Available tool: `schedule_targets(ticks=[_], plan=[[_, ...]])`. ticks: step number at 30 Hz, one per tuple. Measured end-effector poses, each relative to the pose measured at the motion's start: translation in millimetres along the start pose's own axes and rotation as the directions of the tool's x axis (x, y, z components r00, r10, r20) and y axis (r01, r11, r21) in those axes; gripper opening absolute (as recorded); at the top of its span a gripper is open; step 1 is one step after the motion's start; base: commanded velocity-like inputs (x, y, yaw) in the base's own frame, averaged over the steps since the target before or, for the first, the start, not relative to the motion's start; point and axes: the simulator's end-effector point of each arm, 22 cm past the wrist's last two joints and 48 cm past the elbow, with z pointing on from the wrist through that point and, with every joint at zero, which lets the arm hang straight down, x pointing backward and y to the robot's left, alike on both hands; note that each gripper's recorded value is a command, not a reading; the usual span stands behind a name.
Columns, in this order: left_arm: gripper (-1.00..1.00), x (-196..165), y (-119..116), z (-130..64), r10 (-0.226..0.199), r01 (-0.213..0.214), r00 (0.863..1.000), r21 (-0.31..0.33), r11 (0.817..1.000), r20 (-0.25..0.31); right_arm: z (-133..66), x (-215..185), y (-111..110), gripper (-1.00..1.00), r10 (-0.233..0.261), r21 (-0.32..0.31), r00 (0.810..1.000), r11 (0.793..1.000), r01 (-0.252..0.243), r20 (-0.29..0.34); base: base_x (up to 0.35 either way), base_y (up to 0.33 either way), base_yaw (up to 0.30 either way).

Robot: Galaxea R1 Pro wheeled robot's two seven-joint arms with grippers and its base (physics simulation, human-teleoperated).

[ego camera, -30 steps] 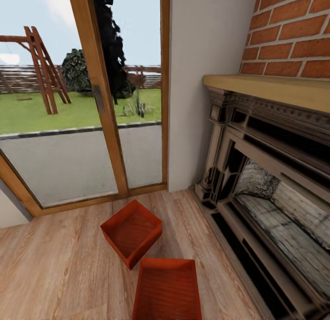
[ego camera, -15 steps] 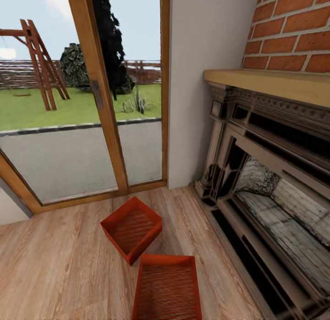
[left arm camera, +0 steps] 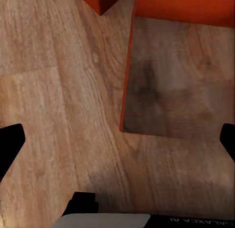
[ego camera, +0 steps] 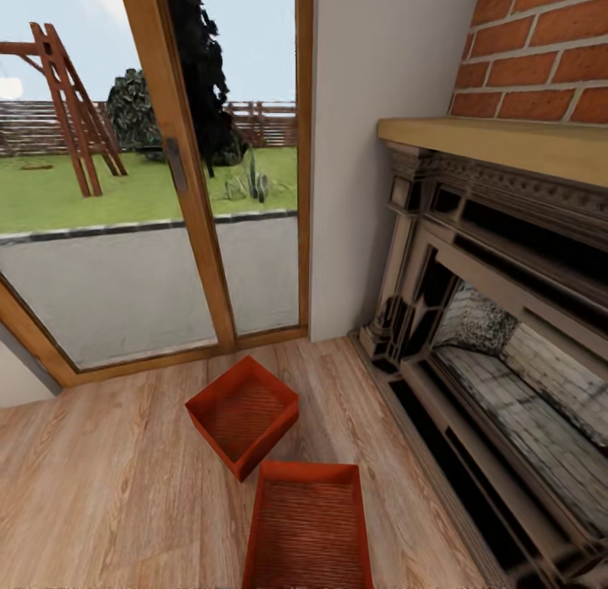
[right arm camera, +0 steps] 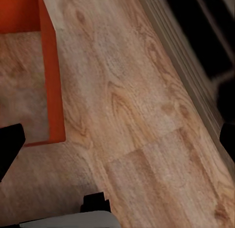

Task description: Move the two storage containers from the living room to the garage. In the garage, place one container on the floor and stack the other container on top of it (either order is fine).

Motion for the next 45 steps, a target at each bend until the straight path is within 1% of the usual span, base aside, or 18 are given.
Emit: schedule_targets(ticks=[3,6,9,35,45], plan=[[1.0,-11,-2,3.7,-0.001,0.001,1.0,0.004,1.0,0.017,5.3,-15,1,1.0,0.002,0.0,1.0,1.0,-0.002,0.025,0.0,0.0,0.0],[1.0,-30,-4,11.9,-0.001,0.001,1.0,0.012,1.0,0.0,12.4,-38,4,1.0,0.005,-0.002,0.998,1.0,-0.005,0.061,0.0,0.0,0.0],[1.0,-36,-6,14.8,-0.003,0.003,1.0,0.015,1.0,-0.016,15.5,-45,6,1.0,0.002,-0.005,0.998,1.0,-0.002,0.07,0.0,0.0,0.0],[1.0,-15,-3,18.2,0.0,0.0,0.998,0.012,1.0,-0.069,18.0,-26,6,1.0,-0.003,-0.003,1.0,1.0,0.003,0.023,0.0,0.0,0.0],[1.0,-7,-2,19.2,0.001,0.0,0.996,0.009,1.0,-0.084,18.6,-18,3,1.0,-0.002,0.006,1.0,1.0,0.002,0.005,0.0,0.0,0.0]])
